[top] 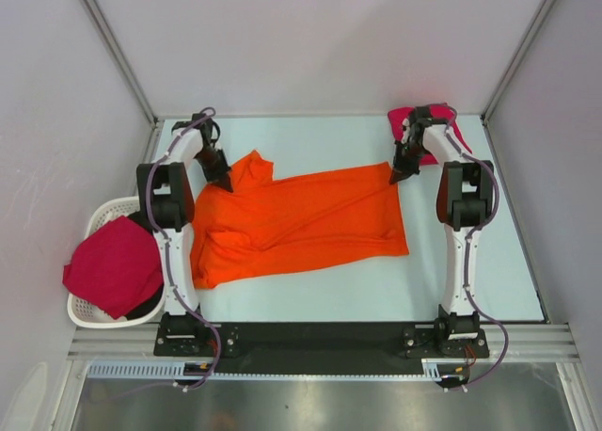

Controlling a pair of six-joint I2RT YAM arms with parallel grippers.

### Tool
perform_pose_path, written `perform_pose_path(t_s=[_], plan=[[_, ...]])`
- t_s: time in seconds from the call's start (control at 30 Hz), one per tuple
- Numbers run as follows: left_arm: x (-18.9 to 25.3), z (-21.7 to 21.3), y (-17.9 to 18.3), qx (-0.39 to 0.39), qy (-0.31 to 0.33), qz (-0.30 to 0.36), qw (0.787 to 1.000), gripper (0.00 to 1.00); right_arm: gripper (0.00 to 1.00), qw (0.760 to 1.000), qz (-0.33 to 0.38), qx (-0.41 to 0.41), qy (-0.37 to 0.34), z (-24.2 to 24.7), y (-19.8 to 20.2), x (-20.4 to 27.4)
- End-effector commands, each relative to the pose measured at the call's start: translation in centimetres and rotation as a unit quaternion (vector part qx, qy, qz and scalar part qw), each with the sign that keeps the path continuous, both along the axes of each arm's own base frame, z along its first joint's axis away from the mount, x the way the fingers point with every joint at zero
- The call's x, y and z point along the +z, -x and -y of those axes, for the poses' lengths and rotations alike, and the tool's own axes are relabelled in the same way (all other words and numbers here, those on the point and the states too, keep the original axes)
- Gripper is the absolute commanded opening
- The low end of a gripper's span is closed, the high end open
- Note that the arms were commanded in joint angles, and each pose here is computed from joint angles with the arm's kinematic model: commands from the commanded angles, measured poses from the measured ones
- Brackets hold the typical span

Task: Fold and stack the t-shirts
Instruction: Fold the flattened tshirt in 1/3 of the way

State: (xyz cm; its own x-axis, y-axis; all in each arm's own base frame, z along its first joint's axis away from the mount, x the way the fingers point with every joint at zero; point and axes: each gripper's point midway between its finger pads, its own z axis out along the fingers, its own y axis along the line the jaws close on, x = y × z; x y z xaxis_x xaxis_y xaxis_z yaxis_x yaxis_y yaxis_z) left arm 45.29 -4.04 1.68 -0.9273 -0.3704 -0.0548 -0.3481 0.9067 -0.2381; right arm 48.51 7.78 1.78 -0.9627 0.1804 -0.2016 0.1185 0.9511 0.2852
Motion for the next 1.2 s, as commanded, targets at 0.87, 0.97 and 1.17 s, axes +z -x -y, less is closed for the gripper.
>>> perform_pose_path(t_s=[0.87, 0.97, 1.17], plan=[[16.5, 3.2, -7.2, -0.024, 0.149, 0.274, 0.95, 0.51, 0.0, 0.983, 0.172, 0.001, -0.066, -0.9, -6.3, 14.1], [15.0, 3.7, -9.6, -0.019, 0.187, 0.273, 0.943, 0.68, 0.0, 0.982, 0.163, -0.003, -0.091, -0.8, -7.2, 12.8], [12.9, 1.8, -12.1, 0.011, 0.155, 0.27, 0.95, 0.75, 0.04, 0.981, 0.15, -0.046, -0.117, 3.9, -8.1, 11.0]])
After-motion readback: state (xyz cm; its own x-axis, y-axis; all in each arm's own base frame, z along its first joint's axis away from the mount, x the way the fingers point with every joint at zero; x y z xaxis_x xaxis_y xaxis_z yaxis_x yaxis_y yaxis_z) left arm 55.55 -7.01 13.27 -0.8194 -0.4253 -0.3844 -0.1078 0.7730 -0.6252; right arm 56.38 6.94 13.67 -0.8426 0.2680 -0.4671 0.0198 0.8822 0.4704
